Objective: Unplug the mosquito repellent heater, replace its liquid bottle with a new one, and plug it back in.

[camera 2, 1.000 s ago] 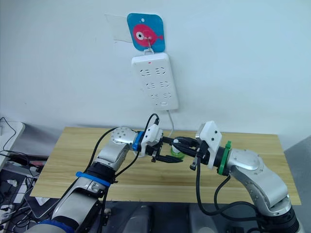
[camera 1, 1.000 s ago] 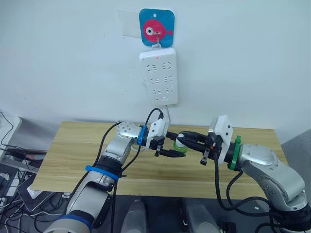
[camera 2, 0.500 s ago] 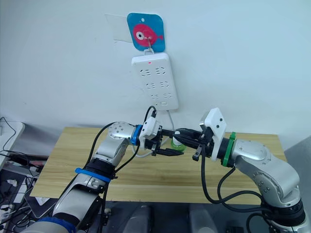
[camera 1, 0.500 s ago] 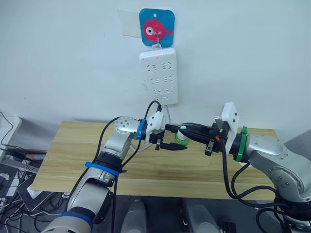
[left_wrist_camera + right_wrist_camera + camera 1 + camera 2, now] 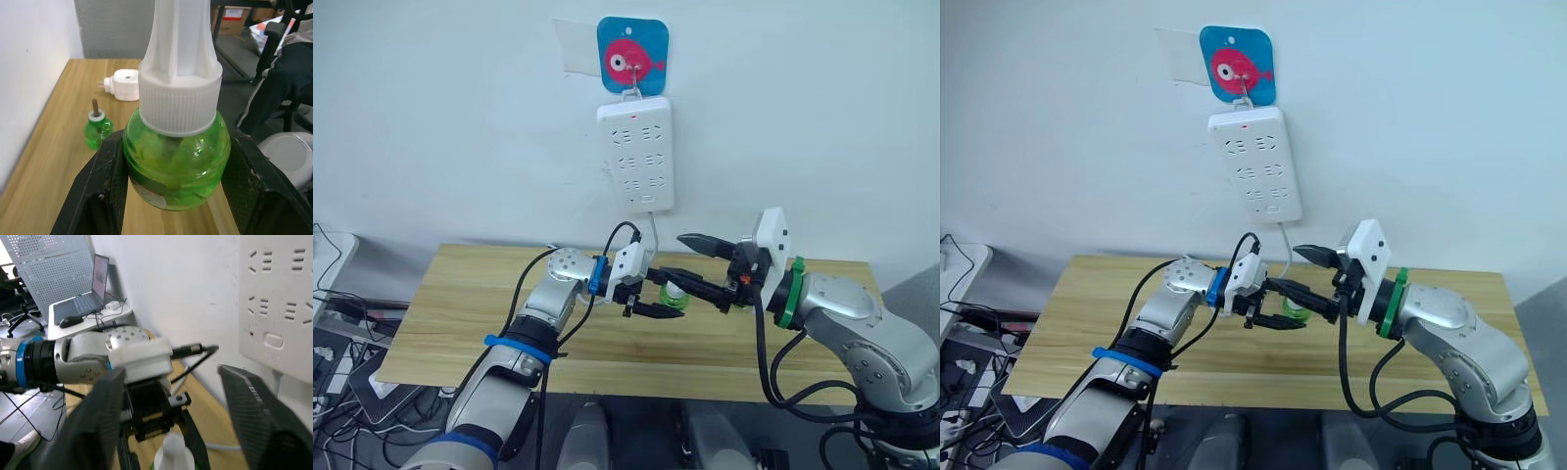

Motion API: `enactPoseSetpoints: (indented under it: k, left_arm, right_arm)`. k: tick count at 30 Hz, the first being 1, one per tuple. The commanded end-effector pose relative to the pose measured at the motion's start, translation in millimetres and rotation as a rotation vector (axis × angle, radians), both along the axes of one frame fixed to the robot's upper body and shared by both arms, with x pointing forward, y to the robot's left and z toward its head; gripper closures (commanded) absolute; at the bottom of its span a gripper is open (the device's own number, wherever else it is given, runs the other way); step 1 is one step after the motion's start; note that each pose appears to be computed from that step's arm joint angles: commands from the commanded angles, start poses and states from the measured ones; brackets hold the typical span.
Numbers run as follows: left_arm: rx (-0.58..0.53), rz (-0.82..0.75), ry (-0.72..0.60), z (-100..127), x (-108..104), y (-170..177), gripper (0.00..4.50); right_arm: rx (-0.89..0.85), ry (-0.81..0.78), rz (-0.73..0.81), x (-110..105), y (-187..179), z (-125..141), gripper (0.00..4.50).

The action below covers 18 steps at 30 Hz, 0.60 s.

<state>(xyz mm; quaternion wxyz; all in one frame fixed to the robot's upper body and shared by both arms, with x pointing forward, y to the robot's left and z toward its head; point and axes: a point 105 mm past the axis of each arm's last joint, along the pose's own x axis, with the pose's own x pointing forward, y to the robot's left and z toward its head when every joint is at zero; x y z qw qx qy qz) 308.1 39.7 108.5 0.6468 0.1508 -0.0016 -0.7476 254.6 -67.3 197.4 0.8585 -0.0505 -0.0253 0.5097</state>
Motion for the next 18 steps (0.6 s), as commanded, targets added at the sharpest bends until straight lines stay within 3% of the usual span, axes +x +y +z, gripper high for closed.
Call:
enactPoseSetpoints:
  k: [1,9,18]
  left_arm:
    - [-0.022,-0.009,-0.033,9,0,-3,2.24]
    - [-0.029,-0.005,-0.035,11,1,-5,2.24]
    - [-0.034,-0.015,-0.033,12,0,-8,2.24]
  right_arm:
    - [-0.003,-0.055,0.020,-9,6,5,0.02]
    - [-0.038,-0.048,-0.009,-6,8,-15,0.02]
    - [-0.083,-0.094,-0.108,13,7,-29,0.02]
